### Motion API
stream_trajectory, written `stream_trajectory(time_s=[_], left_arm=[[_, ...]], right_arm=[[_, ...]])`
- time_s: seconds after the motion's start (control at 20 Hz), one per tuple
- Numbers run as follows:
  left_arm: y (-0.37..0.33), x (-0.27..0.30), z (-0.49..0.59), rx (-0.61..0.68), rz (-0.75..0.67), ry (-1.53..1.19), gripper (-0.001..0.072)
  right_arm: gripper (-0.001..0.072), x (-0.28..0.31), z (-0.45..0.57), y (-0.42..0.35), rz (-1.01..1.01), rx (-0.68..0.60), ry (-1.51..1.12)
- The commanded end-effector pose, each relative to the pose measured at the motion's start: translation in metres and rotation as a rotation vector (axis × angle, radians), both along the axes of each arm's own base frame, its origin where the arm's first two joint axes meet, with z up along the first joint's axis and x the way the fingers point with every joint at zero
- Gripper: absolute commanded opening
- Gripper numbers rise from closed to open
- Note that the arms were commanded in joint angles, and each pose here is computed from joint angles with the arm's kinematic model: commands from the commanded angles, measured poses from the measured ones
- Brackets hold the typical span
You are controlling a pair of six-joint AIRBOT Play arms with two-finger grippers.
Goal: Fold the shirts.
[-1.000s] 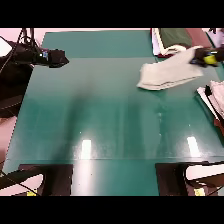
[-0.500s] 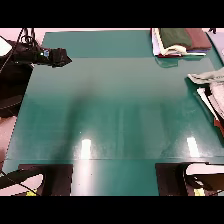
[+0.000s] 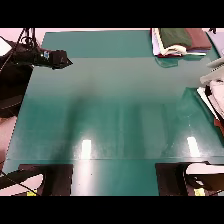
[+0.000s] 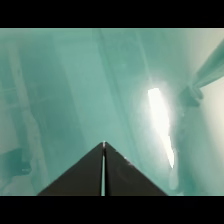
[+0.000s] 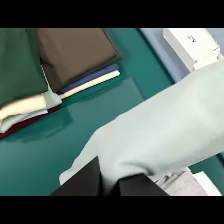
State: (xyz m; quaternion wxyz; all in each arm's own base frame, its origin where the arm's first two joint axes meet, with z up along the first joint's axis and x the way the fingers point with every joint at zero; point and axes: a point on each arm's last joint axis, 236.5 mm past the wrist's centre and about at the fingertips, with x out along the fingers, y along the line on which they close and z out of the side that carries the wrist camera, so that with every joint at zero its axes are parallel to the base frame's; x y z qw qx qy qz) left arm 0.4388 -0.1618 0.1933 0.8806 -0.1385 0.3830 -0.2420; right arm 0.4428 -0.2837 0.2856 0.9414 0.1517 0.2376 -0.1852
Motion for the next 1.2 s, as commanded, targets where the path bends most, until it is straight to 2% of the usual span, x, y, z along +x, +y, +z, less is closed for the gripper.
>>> stream_trajectory(time_s=[0.0, 0.2, 0.6, 0.8, 0.85, 0.9, 0.95, 1.05, 1.15], left_arm=[[-0.001, -0.002, -0.002, 0.004, -0.009, 0.011, 0.0024], [-0.001, -0.003, -0.003, 0.007, -0.012, 0.015, 0.0024], [-0.001, -0.003, -0.003, 0.011, -0.017, 0.011, 0.0024], [-0.001, -0.006, -0.005, 0.015, -0.025, 0.023, 0.0025], [-0.001, -0.006, -0.005, 0.014, -0.025, 0.023, 0.0025], [-0.001, -0.006, -0.005, 0.014, -0.025, 0.023, 0.0024], [-0.001, -0.006, -0.005, 0.014, -0.024, 0.023, 0.0025], [-0.001, -0.006, -0.005, 0.013, -0.024, 0.023, 0.0025], [-0.001, -0.006, -0.005, 0.013, -0.024, 0.023, 0.0025]], right_arm=[[0.0021, -0.021, 0.010, -0.009, -0.035, -0.095, 0.056], [0.0021, -0.068, -0.017, -0.029, -0.130, -0.120, 0.183], [0.0022, -0.207, -0.082, -0.060, -0.310, -0.029, 0.388], [0.0036, -0.257, -0.119, -0.067, -0.405, 0.052, 0.440], [0.0186, -0.264, -0.128, -0.068, -0.419, 0.075, 0.451], [0.0402, -0.269, -0.134, -0.069, -0.428, 0.089, 0.458], [0.0490, -0.270, -0.137, -0.068, -0.430, 0.097, 0.462], [0.0491, -0.257, -0.129, -0.066, -0.408, 0.097, 0.419], [0.0491, -0.213, -0.105, -0.050, -0.320, 0.088, 0.301]])
